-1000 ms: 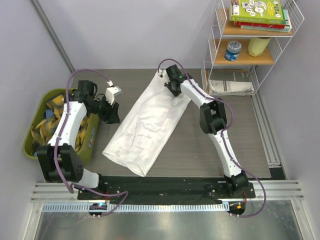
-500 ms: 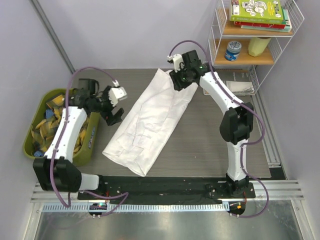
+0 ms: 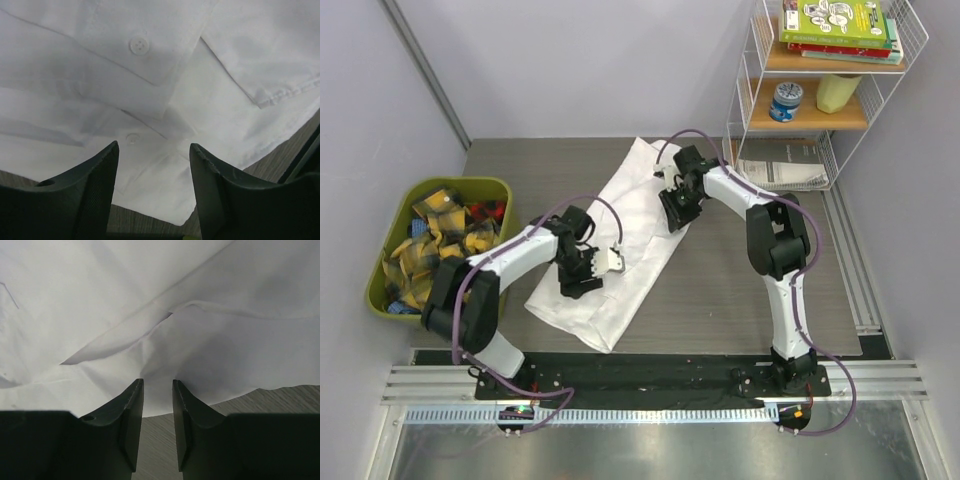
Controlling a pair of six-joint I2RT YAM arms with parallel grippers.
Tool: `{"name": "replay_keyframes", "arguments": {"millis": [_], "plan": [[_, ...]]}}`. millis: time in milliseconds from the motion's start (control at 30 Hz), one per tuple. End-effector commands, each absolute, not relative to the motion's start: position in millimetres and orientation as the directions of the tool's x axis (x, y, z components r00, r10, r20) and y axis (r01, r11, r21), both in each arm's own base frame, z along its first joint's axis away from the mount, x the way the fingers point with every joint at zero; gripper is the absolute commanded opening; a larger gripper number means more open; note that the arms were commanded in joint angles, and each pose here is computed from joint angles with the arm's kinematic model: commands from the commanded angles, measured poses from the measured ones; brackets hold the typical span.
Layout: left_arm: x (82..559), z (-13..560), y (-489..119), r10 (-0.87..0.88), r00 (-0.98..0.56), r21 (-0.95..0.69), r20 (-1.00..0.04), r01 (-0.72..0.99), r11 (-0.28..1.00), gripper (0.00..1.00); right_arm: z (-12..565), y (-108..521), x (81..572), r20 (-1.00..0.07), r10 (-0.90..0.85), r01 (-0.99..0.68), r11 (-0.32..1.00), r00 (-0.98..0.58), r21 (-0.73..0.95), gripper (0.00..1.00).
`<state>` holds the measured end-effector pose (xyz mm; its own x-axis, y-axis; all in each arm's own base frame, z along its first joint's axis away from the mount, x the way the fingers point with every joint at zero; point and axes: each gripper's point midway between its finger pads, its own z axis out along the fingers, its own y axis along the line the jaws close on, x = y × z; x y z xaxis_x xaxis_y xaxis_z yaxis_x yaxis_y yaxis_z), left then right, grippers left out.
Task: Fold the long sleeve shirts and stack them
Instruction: Fold the shirt
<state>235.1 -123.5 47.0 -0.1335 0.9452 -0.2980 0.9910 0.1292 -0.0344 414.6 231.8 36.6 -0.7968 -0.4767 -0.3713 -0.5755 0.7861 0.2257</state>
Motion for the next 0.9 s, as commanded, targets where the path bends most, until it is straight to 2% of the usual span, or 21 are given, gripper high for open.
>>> {"name": "replay_keyframes", "arguments": {"millis": [0,167,267,467,600,700,867], "plan": [[249,17,-118,0.972,-0.120,0.027,-0.200,0.991,0.128,0.57,37,233,428,-0.400,-0.460,-0.565,0.801,-0.792,0.198,0.34],[230,0,-143,0.979,-0.115,-0.030,-0.169,0.993,0.111,0.55,9,210,437,-0.355,-0.499,-0.562,0.821,-0.791,0.099,0.32],[212,-2,-179,0.985,-0.039,-0.030,-0.169,0.999,0.035,0.55,-3,187,447,-0.333,-0.486,-0.536,0.842,-0.808,0.071,0.31],[173,-8,-265,0.977,0.006,-0.100,-0.213,0.995,-0.028,0.54,4,156,479,-0.368,-0.515,-0.552,0.834,-0.774,-0.006,0.32],[183,6,-304,0.957,-0.067,-0.125,-0.281,0.992,0.033,0.56,23,167,490,-0.418,-0.551,-0.604,0.797,-0.722,-0.006,0.37],[192,34,-305,0.930,-0.126,-0.131,-0.345,0.988,0.085,0.62,57,172,493,-0.466,-0.558,-0.626,0.780,-0.687,-0.011,0.41],[200,111,-297,0.812,-0.212,-0.161,-0.543,0.976,0.147,0.71,123,179,467,-0.551,-0.553,-0.673,0.739,-0.625,0.022,0.50]]}}
